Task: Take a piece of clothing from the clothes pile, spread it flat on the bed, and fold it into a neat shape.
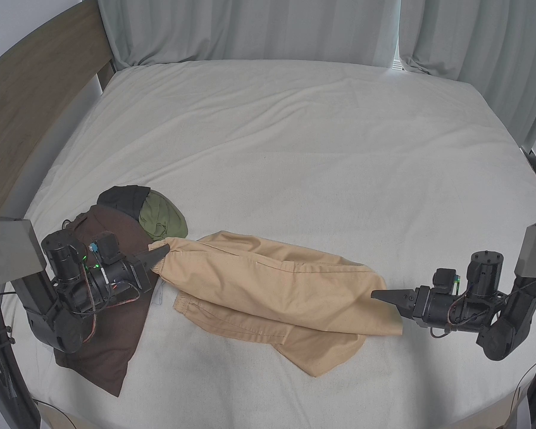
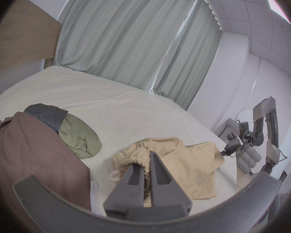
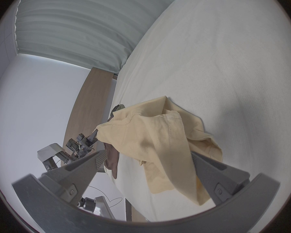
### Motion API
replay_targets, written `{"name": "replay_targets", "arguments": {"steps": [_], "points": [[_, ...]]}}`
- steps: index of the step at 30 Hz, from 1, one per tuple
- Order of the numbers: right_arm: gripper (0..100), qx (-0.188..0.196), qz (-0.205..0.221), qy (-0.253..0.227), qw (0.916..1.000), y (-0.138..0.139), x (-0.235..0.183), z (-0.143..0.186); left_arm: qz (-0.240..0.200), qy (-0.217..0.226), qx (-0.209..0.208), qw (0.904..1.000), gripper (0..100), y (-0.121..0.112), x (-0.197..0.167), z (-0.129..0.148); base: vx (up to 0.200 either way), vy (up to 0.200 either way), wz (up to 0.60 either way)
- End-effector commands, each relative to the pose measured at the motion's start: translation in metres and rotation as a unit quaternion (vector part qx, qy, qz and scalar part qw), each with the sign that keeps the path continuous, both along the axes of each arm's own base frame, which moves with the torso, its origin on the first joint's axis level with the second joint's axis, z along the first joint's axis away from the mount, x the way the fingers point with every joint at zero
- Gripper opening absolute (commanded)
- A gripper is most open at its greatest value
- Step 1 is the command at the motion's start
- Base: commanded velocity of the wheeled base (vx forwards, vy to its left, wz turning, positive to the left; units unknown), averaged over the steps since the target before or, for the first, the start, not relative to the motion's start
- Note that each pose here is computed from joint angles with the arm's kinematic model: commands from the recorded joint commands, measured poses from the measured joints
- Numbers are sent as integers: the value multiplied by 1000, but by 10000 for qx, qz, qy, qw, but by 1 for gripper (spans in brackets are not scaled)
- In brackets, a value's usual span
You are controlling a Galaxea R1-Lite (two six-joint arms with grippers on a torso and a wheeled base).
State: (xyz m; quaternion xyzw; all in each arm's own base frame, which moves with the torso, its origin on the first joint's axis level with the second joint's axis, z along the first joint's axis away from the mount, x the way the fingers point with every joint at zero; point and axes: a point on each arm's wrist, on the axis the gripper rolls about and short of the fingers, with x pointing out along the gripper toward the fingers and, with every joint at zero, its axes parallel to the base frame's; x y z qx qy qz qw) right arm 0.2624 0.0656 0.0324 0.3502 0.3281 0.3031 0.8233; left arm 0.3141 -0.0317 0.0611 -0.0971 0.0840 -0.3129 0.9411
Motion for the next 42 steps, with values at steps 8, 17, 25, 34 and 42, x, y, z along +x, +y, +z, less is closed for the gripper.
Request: {"name": "replay_targets", "arguments": {"steps": [8, 17, 25, 34, 42], "points": [[100, -51, 7, 213, 9998, 2, 7, -35, -1, -16, 5, 10000, 0, 0, 0, 0, 0, 0, 0], [100, 129, 263, -377, 9989, 16, 1, -2, -1, -1, 6, 10000, 0, 0, 0, -1, 0, 0, 0], [100, 400, 253, -851, 9952, 14, -9, 34, -11, 16, 26, 10000, 0, -1, -1, -2, 0, 0, 0], [100, 475, 126, -1076, 9930, 4, -4, 46, -30, 23, 58, 10000, 0, -1, -1, -4, 0, 0, 0], [100, 360, -81, -616, 9974, -4, 14, 13, -22, 23, 58, 10000, 0, -1, -1, -3, 0, 0, 0]]}}
